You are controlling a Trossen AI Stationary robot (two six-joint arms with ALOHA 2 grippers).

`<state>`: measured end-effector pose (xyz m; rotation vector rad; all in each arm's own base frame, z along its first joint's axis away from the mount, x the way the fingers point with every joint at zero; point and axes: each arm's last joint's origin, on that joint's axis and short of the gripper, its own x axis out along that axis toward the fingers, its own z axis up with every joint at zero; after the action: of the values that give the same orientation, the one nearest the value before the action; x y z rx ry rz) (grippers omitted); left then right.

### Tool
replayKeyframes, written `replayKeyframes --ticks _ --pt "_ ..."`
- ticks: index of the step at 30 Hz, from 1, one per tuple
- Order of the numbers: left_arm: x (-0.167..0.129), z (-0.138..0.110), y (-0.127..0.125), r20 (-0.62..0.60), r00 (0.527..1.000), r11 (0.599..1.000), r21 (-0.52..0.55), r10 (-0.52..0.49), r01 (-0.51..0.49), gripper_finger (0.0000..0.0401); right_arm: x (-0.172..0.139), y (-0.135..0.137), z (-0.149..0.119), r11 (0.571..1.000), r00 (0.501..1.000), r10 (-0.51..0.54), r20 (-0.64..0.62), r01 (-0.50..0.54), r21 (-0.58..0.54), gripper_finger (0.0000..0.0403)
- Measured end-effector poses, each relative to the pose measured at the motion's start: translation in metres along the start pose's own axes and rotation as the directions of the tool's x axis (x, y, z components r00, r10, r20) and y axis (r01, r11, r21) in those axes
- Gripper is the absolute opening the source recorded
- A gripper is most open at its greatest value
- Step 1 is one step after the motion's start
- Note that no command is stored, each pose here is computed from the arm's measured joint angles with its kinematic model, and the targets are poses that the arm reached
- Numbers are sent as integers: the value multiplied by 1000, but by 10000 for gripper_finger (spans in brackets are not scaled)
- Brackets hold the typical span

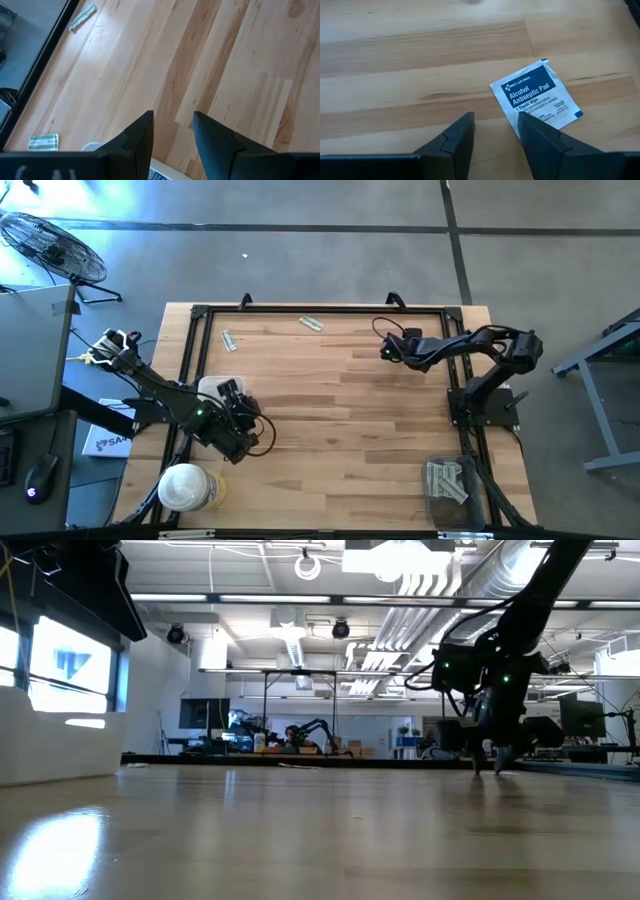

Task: Pick & Place First Aid Supplies
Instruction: Put the blue alcohol pad into the white bin

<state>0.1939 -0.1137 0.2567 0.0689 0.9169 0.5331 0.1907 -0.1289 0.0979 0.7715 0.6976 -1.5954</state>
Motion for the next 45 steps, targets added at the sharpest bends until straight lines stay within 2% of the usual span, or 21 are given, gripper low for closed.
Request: replayKeyframes --ticks 9,19,27,32,37,42,45 --pt "0 1 0 19 1000 1000 -1 14 -14 134 0 -4 -1 999 996 45 -73 -47 -24 109" --pt "0 1 1 22 1000 1000 0 18 -18 134 1 -2 1 993 992 83 -93 -90 -72 10" --pt "0 1 1 42 999 999 0 35 -35 134 -8 4 -8 975 988 136 -74 -147 -166 3" --pt "0 2 2 65 996 999 0 54 -54 134 -31 16 -20 922 950 293 -104 -310 -233 2" --pt "0 2 2 69 996 998 -1 57 -57 134 -49 25 -32 844 892 417 -172 -451 -292 1" --pt "0 2 2 72 996 998 -2 59 -59 134 -65 34 -47 751 835 509 -211 -550 -365 1" --pt "0 2 2 79 995 998 -4 63 -63 134 -76 39 -57 667 783 573 -241 -616 -418 1"
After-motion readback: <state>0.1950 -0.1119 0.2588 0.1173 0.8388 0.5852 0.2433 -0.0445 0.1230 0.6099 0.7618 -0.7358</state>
